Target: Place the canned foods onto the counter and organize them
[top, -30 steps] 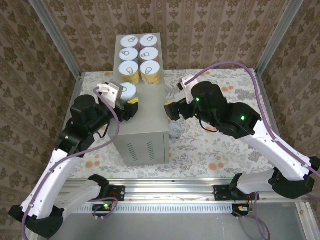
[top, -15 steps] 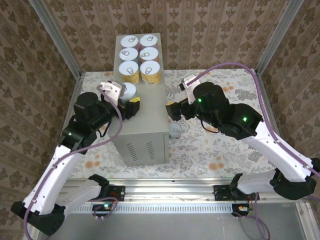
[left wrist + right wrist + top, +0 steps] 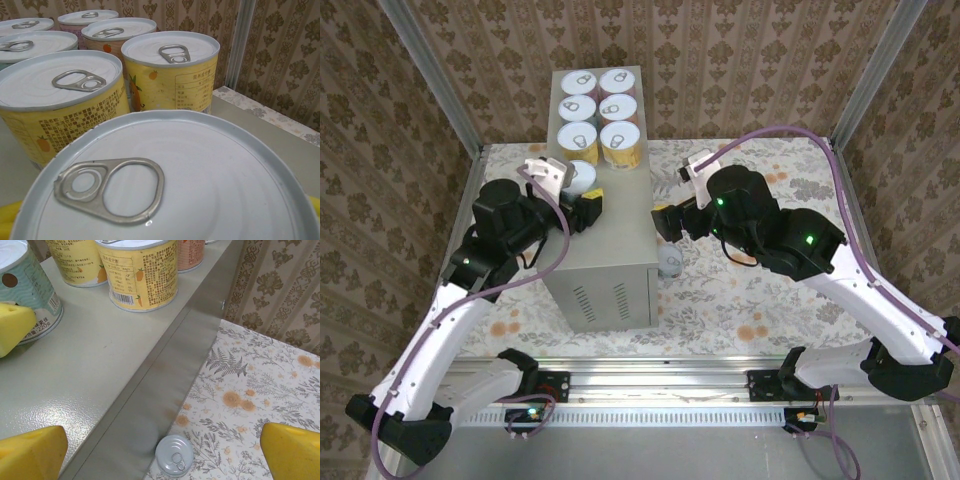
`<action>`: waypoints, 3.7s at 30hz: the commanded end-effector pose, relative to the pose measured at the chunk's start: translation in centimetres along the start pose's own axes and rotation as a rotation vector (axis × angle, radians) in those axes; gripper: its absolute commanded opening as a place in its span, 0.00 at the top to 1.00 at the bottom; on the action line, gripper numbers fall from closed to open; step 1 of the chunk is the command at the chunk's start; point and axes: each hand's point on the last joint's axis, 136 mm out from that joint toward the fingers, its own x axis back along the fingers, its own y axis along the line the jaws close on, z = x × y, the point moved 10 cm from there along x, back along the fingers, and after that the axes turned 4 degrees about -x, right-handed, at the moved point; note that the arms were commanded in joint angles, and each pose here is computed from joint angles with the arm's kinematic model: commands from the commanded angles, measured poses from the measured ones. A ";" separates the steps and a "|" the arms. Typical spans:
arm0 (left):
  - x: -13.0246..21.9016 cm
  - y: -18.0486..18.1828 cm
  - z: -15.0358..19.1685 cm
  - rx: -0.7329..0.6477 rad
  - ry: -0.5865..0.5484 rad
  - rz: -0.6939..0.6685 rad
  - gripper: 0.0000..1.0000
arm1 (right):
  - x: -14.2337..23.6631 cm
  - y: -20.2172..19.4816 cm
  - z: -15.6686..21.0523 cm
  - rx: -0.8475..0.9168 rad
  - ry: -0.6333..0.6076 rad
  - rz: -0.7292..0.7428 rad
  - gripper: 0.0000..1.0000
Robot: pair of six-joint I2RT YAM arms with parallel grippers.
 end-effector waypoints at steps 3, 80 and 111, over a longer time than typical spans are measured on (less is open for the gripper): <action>0.0 0.2 -0.7 0.016 -0.022 0.000 0.23 | 0.6 -0.5 -0.5 -0.030 -0.041 0.022 0.00; 2.3 1.4 0.0 0.059 0.061 0.069 0.05 | -2.3 2.3 -0.2 -0.023 -0.027 0.050 0.00; 1.6 1.3 -0.1 0.072 0.063 0.137 0.07 | -2.3 2.0 0.0 -0.024 -0.029 0.056 0.00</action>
